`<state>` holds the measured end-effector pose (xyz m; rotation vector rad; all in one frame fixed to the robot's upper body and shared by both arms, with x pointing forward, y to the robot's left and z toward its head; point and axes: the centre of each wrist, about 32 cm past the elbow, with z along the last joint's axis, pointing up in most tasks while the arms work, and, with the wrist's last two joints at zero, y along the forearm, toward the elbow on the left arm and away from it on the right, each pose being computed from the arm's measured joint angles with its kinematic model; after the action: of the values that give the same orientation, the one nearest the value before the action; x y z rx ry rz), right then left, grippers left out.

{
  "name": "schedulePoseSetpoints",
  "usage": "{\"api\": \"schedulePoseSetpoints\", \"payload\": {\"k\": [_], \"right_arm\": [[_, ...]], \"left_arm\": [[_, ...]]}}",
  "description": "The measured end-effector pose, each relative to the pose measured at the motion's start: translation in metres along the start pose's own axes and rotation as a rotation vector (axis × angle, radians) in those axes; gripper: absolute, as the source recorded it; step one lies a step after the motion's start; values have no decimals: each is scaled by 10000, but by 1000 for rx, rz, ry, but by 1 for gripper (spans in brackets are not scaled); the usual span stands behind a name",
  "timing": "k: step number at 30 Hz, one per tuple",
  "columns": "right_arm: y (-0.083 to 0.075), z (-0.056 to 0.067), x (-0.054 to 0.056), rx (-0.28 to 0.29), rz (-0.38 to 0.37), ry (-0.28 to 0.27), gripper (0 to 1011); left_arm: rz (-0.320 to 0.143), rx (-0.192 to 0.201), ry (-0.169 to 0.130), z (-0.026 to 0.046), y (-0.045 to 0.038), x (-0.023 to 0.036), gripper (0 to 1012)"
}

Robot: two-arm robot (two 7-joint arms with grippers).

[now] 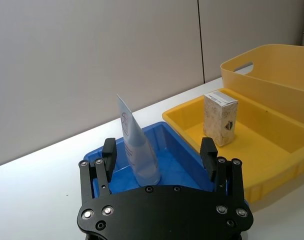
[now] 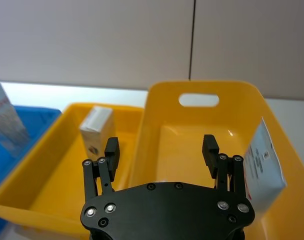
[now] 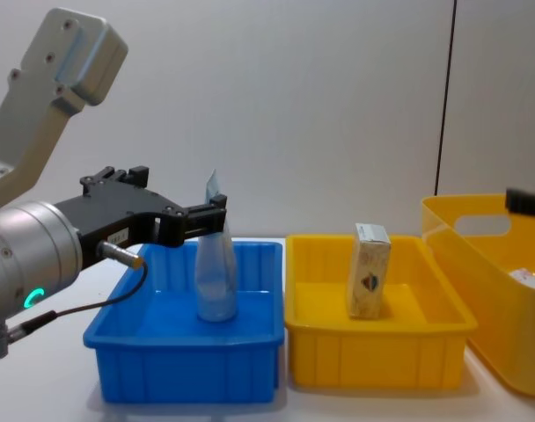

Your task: Bimanual collaborative sorting of washing and personal care products

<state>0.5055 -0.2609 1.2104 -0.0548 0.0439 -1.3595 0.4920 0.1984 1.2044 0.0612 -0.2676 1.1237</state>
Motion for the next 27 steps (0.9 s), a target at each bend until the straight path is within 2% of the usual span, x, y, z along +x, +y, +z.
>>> {"api": "schedulePoseSetpoints", "payload": {"k": [5, 11, 17, 27], "right_arm": [[-41, 77, 5, 50, 42, 29, 1003], [-58, 62, -5, 52, 44, 23, 1003], [-144, 1, -69, 68, 57, 1, 1003], [-384, -155, -247, 108, 99, -35, 1004]], "left_arm": [[0, 0, 0, 0, 0, 0, 1002], [0, 0, 0, 0, 0, 0, 1002], [0, 0, 0, 0, 0, 0, 1001], [0, 0, 0, 0, 0, 0, 1001]]}}
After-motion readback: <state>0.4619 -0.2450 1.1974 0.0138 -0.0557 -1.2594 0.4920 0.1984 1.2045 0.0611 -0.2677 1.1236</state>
